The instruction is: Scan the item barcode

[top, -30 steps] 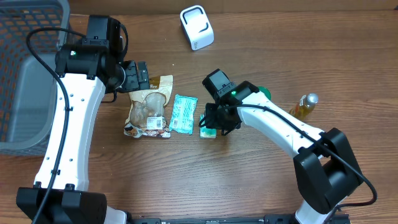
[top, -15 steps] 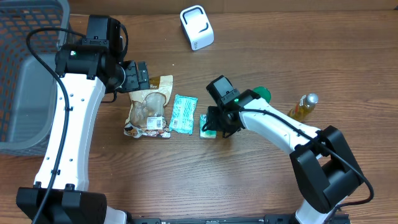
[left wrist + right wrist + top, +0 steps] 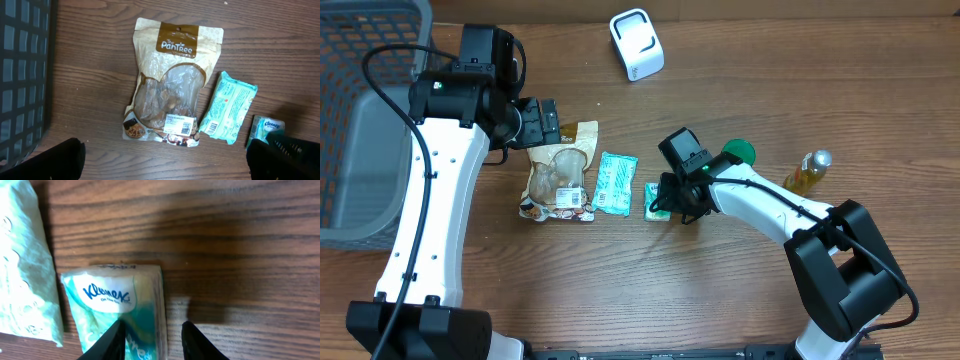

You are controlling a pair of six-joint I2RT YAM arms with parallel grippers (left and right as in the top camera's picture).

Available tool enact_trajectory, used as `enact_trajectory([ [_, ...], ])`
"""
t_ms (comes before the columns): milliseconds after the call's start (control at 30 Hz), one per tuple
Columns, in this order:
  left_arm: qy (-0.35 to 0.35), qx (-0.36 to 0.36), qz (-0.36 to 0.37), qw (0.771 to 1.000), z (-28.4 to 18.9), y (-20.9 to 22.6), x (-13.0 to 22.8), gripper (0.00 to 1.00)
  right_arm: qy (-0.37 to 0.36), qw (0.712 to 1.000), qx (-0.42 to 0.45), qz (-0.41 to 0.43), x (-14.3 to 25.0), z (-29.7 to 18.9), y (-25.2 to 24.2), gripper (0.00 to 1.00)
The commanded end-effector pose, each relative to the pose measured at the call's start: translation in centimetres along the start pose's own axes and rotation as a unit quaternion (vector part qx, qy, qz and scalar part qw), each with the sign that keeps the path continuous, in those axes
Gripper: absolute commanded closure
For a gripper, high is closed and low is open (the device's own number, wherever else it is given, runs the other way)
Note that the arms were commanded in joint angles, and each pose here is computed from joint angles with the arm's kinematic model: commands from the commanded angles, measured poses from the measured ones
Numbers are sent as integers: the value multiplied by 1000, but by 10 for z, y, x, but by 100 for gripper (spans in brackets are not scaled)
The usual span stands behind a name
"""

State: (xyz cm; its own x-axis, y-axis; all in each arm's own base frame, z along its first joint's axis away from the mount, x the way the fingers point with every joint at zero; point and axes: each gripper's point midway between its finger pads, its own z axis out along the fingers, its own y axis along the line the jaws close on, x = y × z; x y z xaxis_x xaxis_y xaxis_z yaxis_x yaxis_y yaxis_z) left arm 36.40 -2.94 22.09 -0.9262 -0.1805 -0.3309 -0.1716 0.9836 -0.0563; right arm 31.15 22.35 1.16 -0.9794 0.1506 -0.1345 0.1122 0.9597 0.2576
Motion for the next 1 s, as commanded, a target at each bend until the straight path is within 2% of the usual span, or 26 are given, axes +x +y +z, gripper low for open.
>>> enact_trajectory([
  [0, 5, 1, 5, 1000, 3, -1, 1, 0, 2, 1000, -5, 9, 0, 2, -1, 70],
  [133, 5, 1, 5, 1000, 3, -1, 1, 0, 0, 1000, -7, 7, 2, 4, -1, 73],
  [433, 5, 1, 5, 1000, 3, -1, 1, 0, -12, 1000, -16, 5, 12, 24, -13, 73],
  [967, 5, 1, 5, 1000, 3, -1, 1, 0, 17, 1000, -4, 12, 23, 22, -21, 96],
])
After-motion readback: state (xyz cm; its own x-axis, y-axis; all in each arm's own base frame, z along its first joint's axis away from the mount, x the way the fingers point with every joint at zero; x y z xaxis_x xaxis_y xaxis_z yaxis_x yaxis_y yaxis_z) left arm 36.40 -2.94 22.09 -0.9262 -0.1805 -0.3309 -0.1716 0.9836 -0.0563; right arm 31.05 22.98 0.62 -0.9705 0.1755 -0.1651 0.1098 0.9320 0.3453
